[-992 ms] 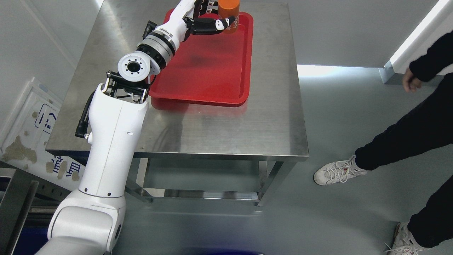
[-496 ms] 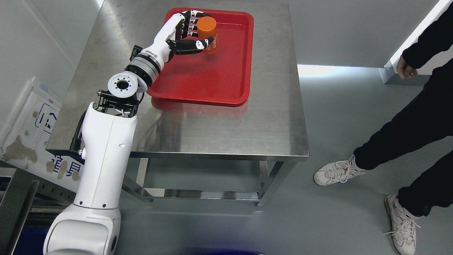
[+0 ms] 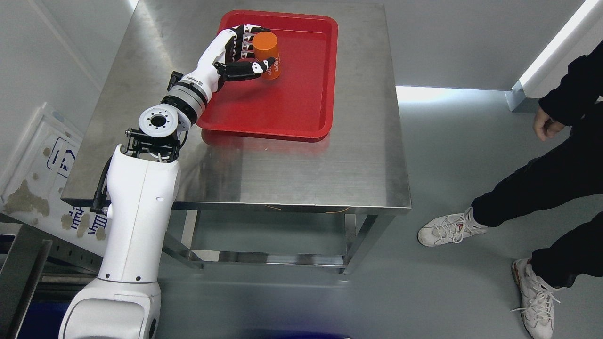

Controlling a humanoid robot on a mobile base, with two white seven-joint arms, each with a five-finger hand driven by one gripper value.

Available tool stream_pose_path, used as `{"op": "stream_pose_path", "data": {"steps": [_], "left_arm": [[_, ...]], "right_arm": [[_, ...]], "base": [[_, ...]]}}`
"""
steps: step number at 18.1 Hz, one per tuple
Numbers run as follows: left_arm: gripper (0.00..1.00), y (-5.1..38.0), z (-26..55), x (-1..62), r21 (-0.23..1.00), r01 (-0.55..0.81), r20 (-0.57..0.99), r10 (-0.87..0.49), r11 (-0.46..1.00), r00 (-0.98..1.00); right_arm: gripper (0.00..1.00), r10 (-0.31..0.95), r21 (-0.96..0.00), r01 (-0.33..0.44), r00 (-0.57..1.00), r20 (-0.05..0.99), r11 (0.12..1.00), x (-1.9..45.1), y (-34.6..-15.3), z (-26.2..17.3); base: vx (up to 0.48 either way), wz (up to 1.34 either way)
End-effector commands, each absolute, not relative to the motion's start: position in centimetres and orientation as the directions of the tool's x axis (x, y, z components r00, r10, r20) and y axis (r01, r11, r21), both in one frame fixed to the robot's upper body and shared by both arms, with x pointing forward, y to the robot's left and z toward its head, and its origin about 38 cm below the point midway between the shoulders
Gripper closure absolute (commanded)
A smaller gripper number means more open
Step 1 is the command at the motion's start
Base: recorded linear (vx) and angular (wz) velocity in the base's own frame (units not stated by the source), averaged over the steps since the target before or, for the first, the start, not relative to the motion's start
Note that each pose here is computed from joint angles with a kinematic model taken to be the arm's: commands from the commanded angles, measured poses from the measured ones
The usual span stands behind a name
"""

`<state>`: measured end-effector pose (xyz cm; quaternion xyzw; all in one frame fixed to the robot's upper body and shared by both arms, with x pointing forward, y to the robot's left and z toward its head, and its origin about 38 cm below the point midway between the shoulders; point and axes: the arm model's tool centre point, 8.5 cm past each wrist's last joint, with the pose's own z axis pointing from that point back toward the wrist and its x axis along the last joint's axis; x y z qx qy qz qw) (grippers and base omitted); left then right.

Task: Grab orange capacitor from left shelf to right desk

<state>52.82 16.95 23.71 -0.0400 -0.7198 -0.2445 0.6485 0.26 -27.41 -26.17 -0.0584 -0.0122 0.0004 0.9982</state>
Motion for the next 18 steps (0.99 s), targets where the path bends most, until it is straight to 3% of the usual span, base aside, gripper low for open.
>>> {"op": "stream_pose_path", "data": {"steps": [1,5,8,12,15,18], "left_arm": [[0.17,17.9,23.0,52.9,0.268,0.358,0.963,-0.24,0.894,-0.122],[0.0,19.2,25.6,53.4,0.247,0.321,0.965,-0.202,0.914,-0.165],[0.0,22.3,29.0,53.8,0.078,0.278,0.975,-0.015,0.957,-0.221],[0.0,27.5,30.2,53.9,-0.047,0.054,0.96,0.06,0.997,-0.272],[0.0,29.7,28.9,53.4,-0.142,0.013,0.954,0.14,0.99,-0.265],[0.0,30.5,26.7,52.8,-0.156,-0.005,0.961,0.151,0.988,-0.231]], "right_arm": [[0.0,-0.005,-0.134,0.008,1.0,0.023,0.991,-0.4,-28.5,-26.1],[0.0,-0.005,-0.134,0.008,1.0,0.023,0.991,-0.4,-28.5,-26.1],[0.0,-0.005,-0.134,0.008,1.0,0.023,0.991,-0.4,-28.5,-26.1],[0.0,-0.005,-0.134,0.008,1.0,0.023,0.991,-0.4,-28.5,-26.1],[0.0,-0.005,-0.134,0.008,1.0,0.023,0.991,-0.4,-28.5,-26.1],[0.0,-0.005,-0.134,0.008,1.0,0.023,0.991,-0.4,-28.5,-26.1]], "base": [[0.0,0.0],[0.0,0.0],[0.0,0.0],[0.0,0.0],[0.0,0.0],[0.0,0.0]]}}
